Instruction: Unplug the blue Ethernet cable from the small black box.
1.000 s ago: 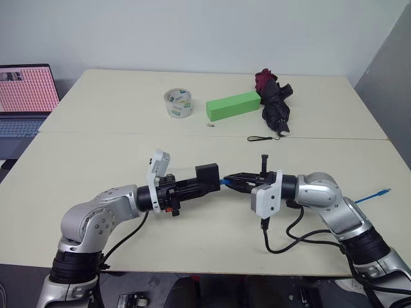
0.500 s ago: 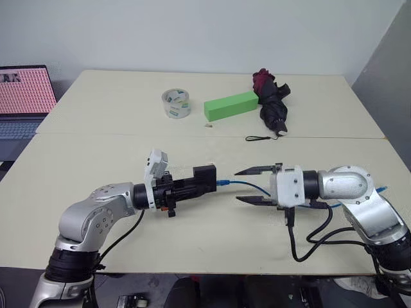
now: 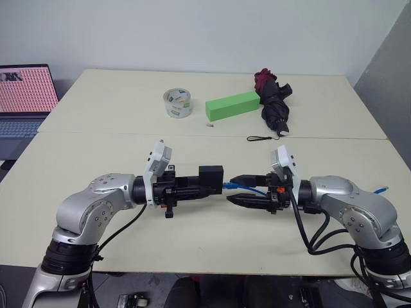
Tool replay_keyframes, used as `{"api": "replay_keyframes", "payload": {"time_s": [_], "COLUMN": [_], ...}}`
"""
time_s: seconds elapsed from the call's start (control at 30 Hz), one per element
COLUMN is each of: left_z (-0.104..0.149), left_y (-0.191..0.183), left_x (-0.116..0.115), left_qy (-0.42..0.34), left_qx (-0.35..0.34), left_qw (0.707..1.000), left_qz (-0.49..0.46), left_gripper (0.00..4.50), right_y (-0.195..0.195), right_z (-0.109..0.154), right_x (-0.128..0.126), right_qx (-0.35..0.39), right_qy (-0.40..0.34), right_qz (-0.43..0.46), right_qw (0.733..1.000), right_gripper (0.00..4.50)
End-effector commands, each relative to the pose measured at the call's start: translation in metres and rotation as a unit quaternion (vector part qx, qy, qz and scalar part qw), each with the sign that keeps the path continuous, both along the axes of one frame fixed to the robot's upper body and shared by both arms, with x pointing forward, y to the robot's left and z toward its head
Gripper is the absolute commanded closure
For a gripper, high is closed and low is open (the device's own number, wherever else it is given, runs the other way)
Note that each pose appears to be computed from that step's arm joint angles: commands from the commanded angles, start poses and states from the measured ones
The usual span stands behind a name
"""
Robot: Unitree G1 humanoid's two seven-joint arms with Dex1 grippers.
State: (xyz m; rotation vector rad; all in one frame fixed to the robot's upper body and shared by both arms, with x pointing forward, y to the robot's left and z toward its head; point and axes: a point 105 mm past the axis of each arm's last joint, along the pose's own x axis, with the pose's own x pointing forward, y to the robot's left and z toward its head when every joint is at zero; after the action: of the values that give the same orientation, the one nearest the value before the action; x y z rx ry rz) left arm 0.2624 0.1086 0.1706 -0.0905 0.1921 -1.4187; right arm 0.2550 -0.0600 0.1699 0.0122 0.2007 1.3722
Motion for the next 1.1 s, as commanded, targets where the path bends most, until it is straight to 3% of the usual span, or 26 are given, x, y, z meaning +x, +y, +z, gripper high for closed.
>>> {"api": "replay_keyframes", "payload": {"time_s": [0.03, 0.17, 0.27, 0.47, 0.53, 0.97, 1.03, 1.1], "left_z": [0.008, 0.007, 0.006, 0.005, 0.005, 0.0, -0.001, -0.001], "left_y": [-0.006, -0.006, -0.006, -0.008, -0.008, -0.007, -0.006, -0.006], "left_x": [-0.007, -0.008, -0.008, -0.013, -0.013, -0.015, -0.015, -0.014], "left_qy": [-0.018, -0.016, -0.016, -0.014, -0.014, -0.013, -0.014, -0.014], "left_qx": [-0.004, -0.002, -0.002, 0.0, -0.001, 0.006, 0.007, 0.006], "left_qw": [1.0, 1.0, 1.0, 0.999, 0.999, 0.999, 0.999, 0.999], "left_qz": [-0.021, -0.023, -0.023, -0.033, -0.033, -0.038, -0.038, -0.037], "left_gripper": [3.73, 3.73, 3.73, 3.73, 3.73, 3.73, 3.73, 3.73], "right_y": [0.0, 0.001, 0.002, 0.004, 0.004, 0.001, -0.001, -0.003], "right_z": [0.01, 0.01, 0.009, 0.009, 0.008, 0.007, 0.006, 0.007], "right_x": [-0.001, 0.0, 0.0, -0.001, -0.002, -0.004, -0.003, -0.005], "right_qx": [0.018, 0.02, 0.018, 0.011, 0.007, -0.018, -0.023, -0.022], "right_qy": [-0.004, 0.0, 0.0, -0.004, -0.006, -0.015, -0.019, -0.012], "right_qz": [0.006, 0.009, 0.01, 0.019, 0.022, 0.038, 0.039, 0.045], "right_qw": [1.0, 1.0, 1.0, 1.0, 1.0, 0.999, 0.999, 0.999], "right_gripper": [1.89, 1.89, 2.38, 4.11, 4.46, 4.49, 3.78, 3.55]}}
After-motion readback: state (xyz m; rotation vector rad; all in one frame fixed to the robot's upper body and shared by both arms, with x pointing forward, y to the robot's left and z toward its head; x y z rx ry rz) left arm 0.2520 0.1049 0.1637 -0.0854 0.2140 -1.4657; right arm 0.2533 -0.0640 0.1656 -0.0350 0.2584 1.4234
